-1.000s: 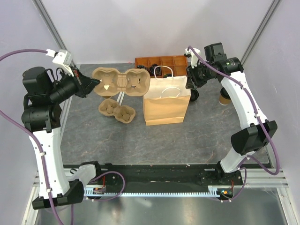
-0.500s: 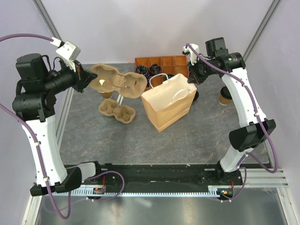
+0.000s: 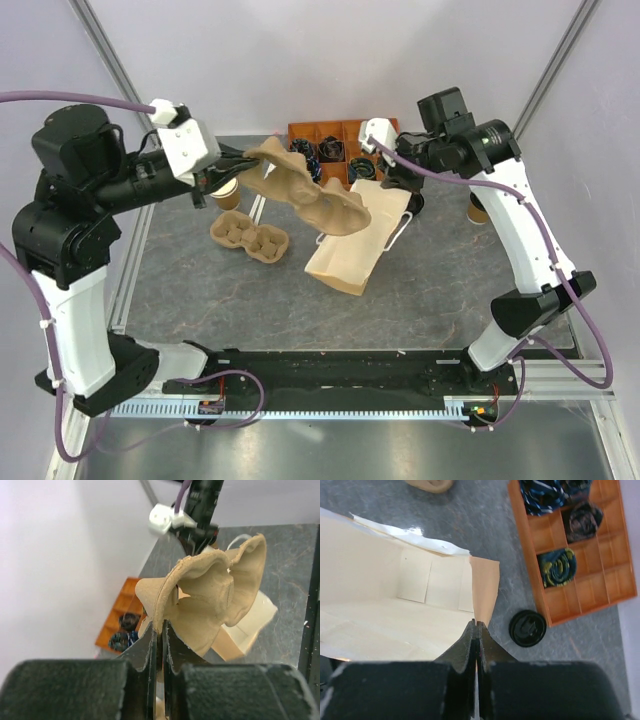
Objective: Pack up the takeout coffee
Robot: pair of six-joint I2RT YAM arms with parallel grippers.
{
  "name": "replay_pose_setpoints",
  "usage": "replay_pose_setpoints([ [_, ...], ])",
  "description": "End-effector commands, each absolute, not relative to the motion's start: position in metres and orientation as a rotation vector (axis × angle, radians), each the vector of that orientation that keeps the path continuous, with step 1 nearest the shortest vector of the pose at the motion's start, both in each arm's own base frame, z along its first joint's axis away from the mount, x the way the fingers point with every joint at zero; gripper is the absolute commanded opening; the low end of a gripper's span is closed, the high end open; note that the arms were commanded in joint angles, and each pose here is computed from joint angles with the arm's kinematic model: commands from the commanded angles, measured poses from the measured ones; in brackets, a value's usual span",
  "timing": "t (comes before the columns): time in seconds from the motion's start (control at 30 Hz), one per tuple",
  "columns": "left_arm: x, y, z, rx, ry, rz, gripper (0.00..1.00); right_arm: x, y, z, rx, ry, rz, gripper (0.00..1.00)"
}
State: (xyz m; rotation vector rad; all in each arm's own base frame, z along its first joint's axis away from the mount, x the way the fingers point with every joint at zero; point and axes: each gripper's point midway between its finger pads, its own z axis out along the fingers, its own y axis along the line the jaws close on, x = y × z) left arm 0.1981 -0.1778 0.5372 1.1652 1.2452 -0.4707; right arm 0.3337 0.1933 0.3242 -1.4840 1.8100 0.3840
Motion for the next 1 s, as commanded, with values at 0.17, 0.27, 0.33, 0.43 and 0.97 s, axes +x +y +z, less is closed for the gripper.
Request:
replay_pose_setpoints([
  [0.17, 0.208, -0.226, 0.518, 1.375, 1.167, -0.275, 0.08, 0.305, 0.221, 0.337, -1.61, 1.672, 0.43, 0.0],
  [0.27, 0.207, -0.236, 0.513, 1.459, 1.092, -0.142, 0.07, 0.299, 0.226, 0.336, -1.63, 1.661, 0.449, 0.0],
  [0.33, 0.204, -0.24, 0.526, 1.46, 1.025, -0.102, 0.07, 0.299, 0.228, 0.334, -1.63, 1.678, 0.44, 0.0],
  [0.43, 0.2, -0.246, 0.536, 1.464, 0.976, -0.07, 0.07, 0.3, 0.233, 0.33, -1.621, 1.712, 0.444, 0.0],
  [0.97, 0.19, -0.274, 0.553, 1.526, 0.77, 0.135, 0.02, 0.311, 0.238, 0.323, -1.588, 1.811, 0.41, 0.0],
])
